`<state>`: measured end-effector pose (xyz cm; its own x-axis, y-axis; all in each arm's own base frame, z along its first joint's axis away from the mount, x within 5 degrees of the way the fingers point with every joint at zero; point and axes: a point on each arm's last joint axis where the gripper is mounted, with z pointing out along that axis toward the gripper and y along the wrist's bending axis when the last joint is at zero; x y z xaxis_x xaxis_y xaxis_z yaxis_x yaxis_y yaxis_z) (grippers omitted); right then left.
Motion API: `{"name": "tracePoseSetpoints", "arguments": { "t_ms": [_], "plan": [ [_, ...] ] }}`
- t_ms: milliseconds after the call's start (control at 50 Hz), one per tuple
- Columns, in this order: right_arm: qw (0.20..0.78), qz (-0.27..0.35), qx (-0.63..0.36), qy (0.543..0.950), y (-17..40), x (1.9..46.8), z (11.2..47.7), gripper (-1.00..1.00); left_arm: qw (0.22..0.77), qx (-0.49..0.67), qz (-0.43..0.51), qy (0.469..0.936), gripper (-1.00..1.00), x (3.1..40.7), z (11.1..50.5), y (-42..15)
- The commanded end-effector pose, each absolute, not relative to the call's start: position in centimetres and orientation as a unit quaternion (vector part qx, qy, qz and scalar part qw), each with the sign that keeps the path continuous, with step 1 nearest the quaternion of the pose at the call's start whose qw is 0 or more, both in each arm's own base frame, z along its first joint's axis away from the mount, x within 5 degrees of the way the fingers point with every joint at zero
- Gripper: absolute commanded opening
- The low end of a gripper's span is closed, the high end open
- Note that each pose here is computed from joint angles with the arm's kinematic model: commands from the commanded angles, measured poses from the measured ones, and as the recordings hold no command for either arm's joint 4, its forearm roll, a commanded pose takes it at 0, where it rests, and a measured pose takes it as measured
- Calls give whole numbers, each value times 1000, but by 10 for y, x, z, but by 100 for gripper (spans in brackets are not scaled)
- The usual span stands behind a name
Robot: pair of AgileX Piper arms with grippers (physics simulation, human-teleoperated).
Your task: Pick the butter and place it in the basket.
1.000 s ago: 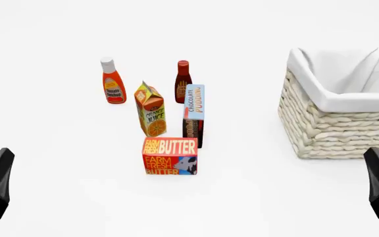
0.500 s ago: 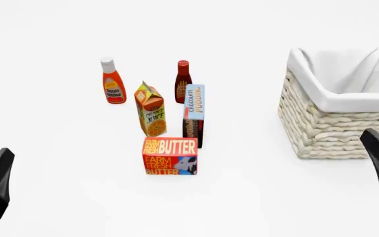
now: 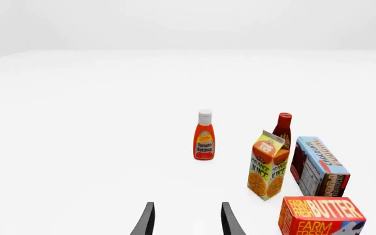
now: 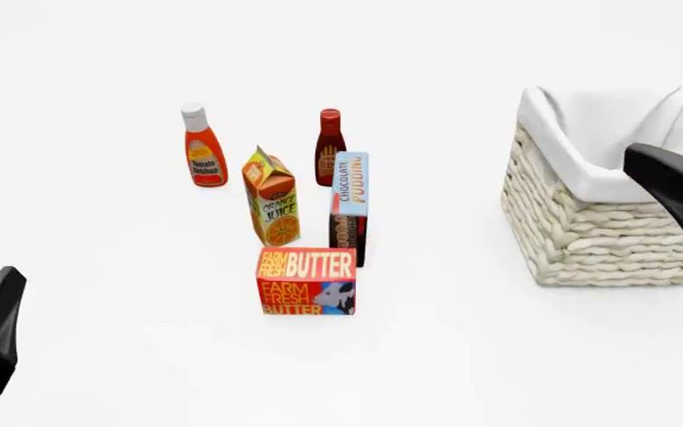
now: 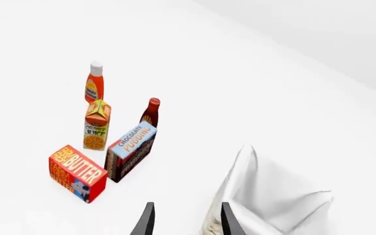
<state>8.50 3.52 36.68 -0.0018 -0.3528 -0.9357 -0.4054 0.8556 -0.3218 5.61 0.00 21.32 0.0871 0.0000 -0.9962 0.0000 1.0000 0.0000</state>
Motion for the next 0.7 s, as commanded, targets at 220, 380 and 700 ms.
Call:
{"name": "tracePoseSetpoints", "arguments": {
  "t_ms": [220, 380, 700],
  "plan": [
    [582, 5, -365, 727, 64, 124, 386, 100, 737, 0, 0, 676, 100, 56, 213, 0],
    [534, -2, -399, 746, 76, 144, 379, 100, 737, 0, 0, 676, 100, 56, 213, 0],
    [483, -21, -455, 748, 92, 168, 370, 100, 737, 0, 0, 676, 100, 56, 213, 0]
  ]
}}
